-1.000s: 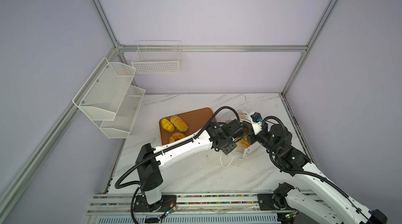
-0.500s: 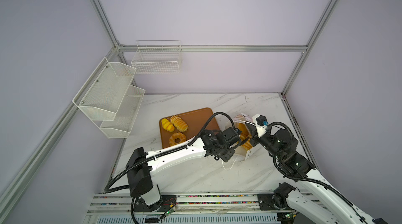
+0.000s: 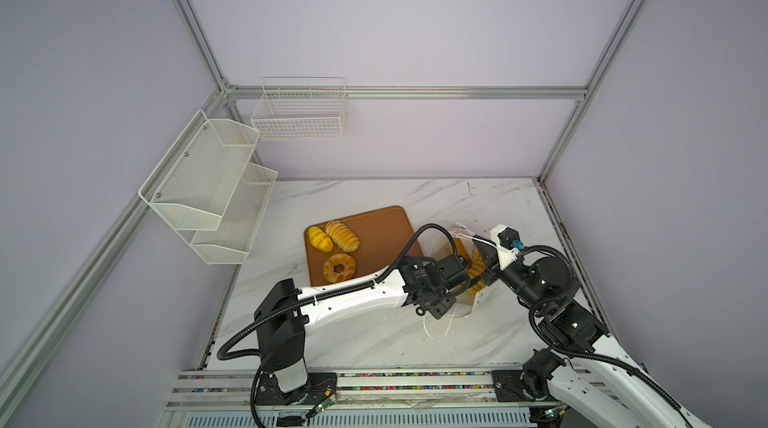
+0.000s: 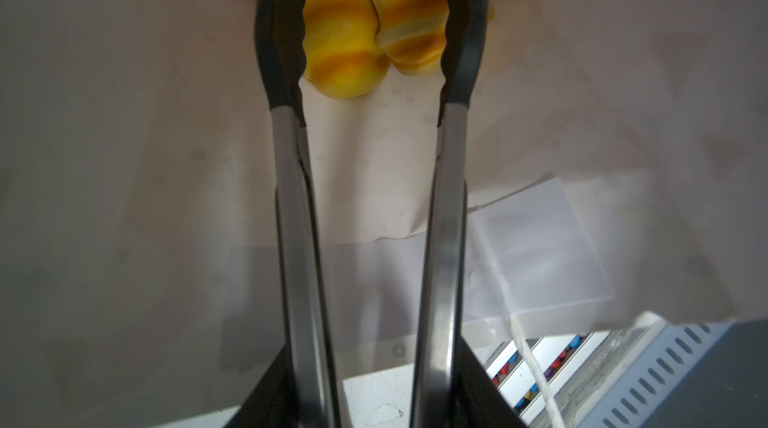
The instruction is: Take the fake bread out of the paper bag
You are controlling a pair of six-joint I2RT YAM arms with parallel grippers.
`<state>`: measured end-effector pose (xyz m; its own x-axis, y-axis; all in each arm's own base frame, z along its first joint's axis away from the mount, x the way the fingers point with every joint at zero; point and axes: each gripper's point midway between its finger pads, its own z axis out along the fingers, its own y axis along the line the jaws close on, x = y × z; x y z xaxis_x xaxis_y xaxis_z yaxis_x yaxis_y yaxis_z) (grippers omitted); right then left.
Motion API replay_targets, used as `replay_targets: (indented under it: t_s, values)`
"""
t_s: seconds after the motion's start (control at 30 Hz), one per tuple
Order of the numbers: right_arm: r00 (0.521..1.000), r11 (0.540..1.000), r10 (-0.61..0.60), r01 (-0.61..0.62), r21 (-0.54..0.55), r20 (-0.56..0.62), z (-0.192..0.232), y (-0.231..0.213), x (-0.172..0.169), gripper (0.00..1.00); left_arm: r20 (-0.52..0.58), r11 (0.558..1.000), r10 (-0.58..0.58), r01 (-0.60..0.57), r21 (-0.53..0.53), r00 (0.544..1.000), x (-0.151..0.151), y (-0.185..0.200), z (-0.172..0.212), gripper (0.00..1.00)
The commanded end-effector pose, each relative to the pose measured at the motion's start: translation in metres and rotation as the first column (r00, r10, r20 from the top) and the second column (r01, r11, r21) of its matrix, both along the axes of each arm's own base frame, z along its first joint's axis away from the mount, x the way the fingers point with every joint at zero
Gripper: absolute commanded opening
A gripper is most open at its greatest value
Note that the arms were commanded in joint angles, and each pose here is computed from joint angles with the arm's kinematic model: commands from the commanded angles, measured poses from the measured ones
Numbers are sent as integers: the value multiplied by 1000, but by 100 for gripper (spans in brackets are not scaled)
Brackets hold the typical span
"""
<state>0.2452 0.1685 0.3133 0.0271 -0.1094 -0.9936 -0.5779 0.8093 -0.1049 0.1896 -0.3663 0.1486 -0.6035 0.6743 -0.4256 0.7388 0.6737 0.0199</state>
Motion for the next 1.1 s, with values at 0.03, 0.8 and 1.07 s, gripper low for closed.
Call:
replay_targets:
  t_s: [0.03, 0.8, 1.07]
  values:
    - [999, 999, 33, -34, 32, 38, 9, 4, -5, 0, 12, 1000, 8, -8, -8, 1000, 0, -7, 1, 47]
    - [999, 999, 22, -23, 39, 24, 1, 1, -6, 0, -84, 995, -87, 82, -53, 993, -24, -11, -11, 46]
    - [999, 998, 50, -51, 42, 10, 0, 6, -7, 0, -49, 997, -61, 59, -52, 997, -7, -26, -3, 46]
